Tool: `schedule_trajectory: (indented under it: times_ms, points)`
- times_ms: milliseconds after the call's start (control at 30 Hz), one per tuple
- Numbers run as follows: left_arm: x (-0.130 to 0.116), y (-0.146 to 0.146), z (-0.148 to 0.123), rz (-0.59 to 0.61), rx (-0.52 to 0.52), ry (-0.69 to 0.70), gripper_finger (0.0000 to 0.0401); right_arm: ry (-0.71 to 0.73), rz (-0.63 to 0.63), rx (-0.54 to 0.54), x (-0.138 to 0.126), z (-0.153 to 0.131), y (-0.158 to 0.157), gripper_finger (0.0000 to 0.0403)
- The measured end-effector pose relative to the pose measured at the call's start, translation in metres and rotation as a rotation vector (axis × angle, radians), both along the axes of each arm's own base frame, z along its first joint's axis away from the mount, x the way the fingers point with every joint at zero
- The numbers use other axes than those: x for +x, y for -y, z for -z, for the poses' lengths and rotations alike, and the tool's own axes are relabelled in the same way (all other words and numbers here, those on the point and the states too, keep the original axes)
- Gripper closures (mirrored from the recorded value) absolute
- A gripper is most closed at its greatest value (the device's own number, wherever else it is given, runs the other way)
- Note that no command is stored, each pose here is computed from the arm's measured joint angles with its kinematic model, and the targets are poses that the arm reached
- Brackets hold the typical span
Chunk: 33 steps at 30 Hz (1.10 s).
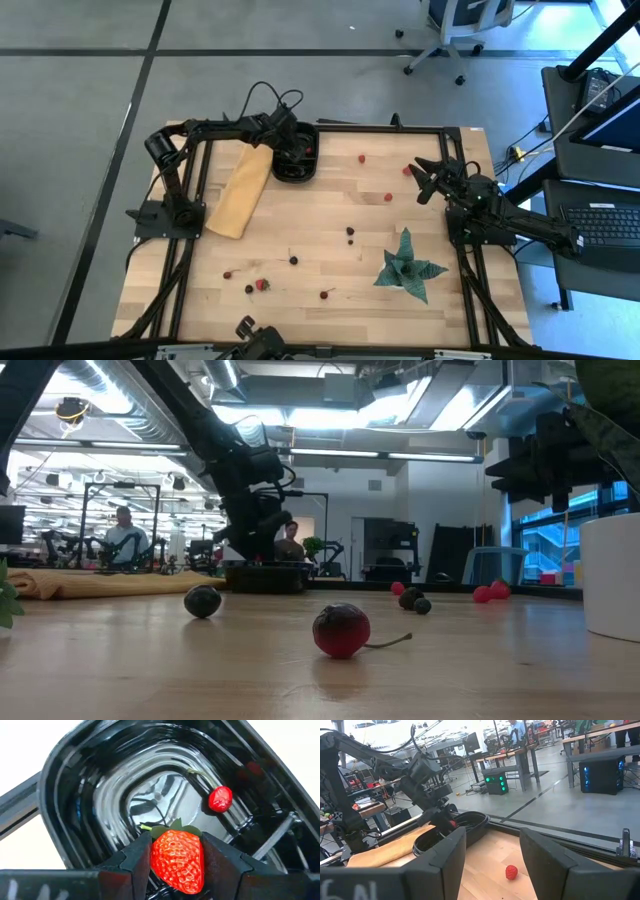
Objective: Pick and placing Produce into tupperware
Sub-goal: Put the middle red strawberry into the black bin, then put the top red raspberry into the black bin
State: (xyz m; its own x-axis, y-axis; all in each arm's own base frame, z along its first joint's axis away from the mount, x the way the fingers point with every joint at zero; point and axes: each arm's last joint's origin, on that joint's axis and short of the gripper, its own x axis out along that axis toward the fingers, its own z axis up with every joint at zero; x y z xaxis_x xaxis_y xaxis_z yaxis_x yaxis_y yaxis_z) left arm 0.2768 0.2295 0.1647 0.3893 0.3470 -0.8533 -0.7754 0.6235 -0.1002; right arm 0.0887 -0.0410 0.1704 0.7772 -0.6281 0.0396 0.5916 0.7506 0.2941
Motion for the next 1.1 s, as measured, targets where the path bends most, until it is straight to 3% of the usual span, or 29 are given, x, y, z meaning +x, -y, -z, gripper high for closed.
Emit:
schedule_trajectory:
  times_ms: [167, 433, 600, 833, 1100]
  points:
    - [0.0, 0.0, 0.0, 0.015, -0.021, 0.017, 0.0245, 0.0, 0.0, 0.0, 0.0, 0.0, 0.0, 0.0215]
    - [0.0, 0.0, 0.0, -0.002, -0.027, 0.025, 0.0179, 0.0, 0.0, 0.0, 0.0, 0.0, 0.0, 0.0215]
    - [0.001, 0.0, -0.009, -0.012, 0.008, 0.063, 0.0163, 0.0, 0.0, 0.0, 0.0, 0.0, 0.0, 0.0215]
    - [-0.007, 0.009, -0.077, 0.022, 0.16, 0.292, 0.0162, 0.094, -0.006, 0.082, 0.0, -0.002, 0.0, 0.0215]
    - [-0.04, 0.059, -0.171, 0.118, 0.446, 0.492, 0.0161, 0.134, -0.009, 0.081, 0.0, -0.005, 0.0, 0.0215]
